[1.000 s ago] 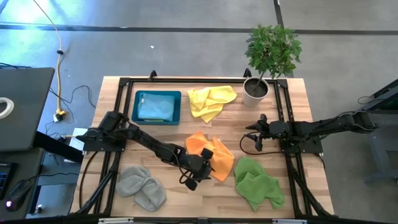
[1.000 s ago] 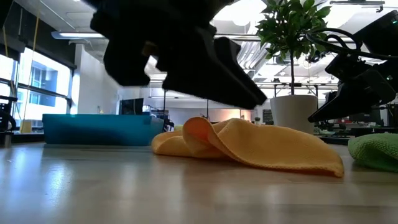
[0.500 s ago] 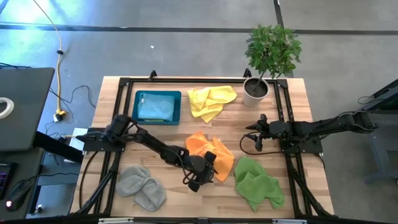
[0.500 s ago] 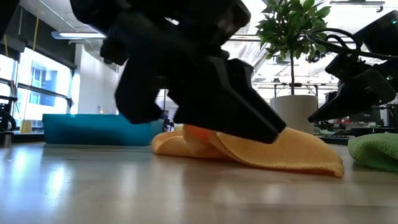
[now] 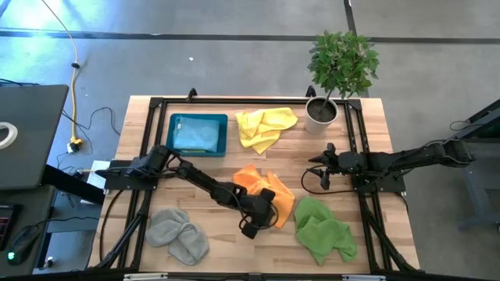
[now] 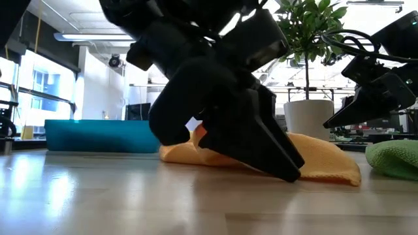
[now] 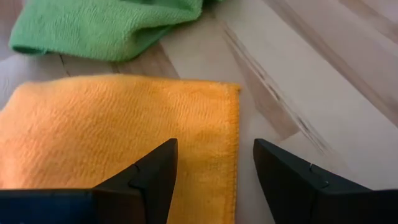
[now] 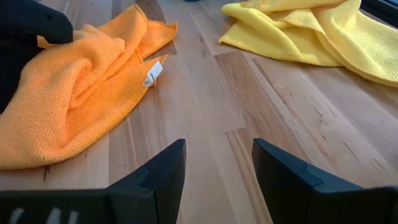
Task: Fold microfiber towels
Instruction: Fold the orange microfiber cloth
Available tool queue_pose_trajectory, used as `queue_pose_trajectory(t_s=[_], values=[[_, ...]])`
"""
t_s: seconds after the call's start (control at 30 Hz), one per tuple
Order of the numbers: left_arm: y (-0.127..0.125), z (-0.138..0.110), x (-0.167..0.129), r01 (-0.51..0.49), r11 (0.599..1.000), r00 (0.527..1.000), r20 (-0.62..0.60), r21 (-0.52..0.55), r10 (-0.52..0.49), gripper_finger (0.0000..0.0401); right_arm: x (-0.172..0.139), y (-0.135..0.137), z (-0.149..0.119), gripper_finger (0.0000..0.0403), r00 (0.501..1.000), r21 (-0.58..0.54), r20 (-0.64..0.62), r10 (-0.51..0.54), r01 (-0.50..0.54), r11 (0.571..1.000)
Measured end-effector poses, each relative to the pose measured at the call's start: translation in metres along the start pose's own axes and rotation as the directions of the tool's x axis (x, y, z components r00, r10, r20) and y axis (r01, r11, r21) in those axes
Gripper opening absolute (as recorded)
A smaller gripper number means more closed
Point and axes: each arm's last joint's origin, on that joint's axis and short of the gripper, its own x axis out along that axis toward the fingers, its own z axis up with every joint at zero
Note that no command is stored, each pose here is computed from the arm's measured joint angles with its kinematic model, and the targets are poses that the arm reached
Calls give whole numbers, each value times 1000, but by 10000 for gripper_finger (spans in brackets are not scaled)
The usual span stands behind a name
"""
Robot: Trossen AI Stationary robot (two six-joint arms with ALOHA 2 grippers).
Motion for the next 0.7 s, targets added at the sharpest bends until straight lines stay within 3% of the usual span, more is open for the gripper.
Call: queue_pose_trajectory(t_s=[0.2, 0.57, 0.7], values=[[9, -4, -1, -3, 999, 999, -54, -50, 0, 178, 0, 0, 0, 178, 1000, 0, 0, 0, 0, 1000], [5, -1, -2, 7, 999, 997, -80, -48, -11, 19, 0, 0, 0, 178, 1000, 0, 0, 0, 0, 1000], [8, 7, -1, -21, 996, 997, -76, -87, 14, 10, 0, 0, 0, 178, 1000, 0, 0, 0, 0, 1000]])
